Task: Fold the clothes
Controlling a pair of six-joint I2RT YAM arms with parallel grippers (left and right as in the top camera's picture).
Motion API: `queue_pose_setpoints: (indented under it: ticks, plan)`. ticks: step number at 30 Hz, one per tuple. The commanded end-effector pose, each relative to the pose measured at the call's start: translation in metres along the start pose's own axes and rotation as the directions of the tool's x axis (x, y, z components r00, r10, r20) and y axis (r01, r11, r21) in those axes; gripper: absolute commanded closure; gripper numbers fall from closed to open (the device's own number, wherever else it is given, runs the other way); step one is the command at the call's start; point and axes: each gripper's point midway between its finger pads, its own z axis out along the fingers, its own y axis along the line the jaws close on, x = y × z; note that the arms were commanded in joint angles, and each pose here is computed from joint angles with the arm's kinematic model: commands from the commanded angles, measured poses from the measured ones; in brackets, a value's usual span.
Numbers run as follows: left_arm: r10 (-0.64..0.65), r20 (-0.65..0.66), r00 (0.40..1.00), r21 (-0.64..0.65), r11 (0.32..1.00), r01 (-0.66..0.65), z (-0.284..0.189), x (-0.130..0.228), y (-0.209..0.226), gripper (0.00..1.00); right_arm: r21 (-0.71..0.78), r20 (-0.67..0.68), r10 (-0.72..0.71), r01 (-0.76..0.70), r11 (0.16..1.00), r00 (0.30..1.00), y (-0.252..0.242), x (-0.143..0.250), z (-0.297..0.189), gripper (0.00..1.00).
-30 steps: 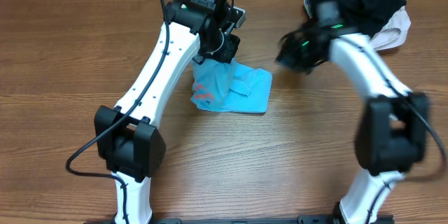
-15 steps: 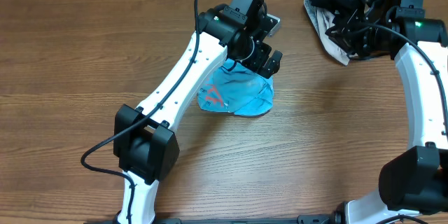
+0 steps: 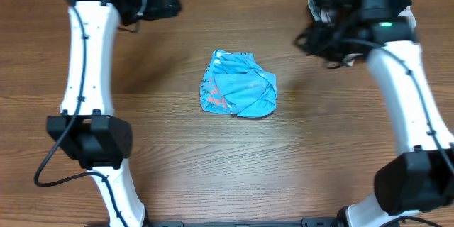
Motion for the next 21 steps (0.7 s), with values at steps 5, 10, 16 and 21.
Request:
queue_pose_setpoints:
  ticks: [5, 10, 16, 21]
  plan:
    - [-0.051, 0.016, 0.999, -0.055, 0.997, 0.052, -0.011, -0.003, 0.033, 0.00, 0.183, -0.098, -0.347, 0.359, 0.915, 0.933, 0.065, 0.049, 0.095, 0.49]
    - [-0.052, 0.012, 0.999, -0.099, 0.994, 0.053, -0.012, -0.001, 0.041, 0.00, 0.284, -0.141, -0.442, 0.464, 0.839, 0.886, 0.076, 0.072, 0.136, 0.49]
    - [-0.054, 0.008, 0.999, -0.103, 0.993, 0.054, -0.012, 0.000, 0.041, 0.00, 0.304, -0.218, -0.432, 0.482, 0.822, 0.875, 0.067, 0.097, 0.167, 0.49]
    - [-0.054, 0.009, 0.999, -0.103, 0.993, 0.054, -0.012, 0.000, 0.041, 0.00, 0.314, -0.210, -0.396, 0.445, 0.838, 0.894, 0.067, 0.097, 0.167, 0.57]
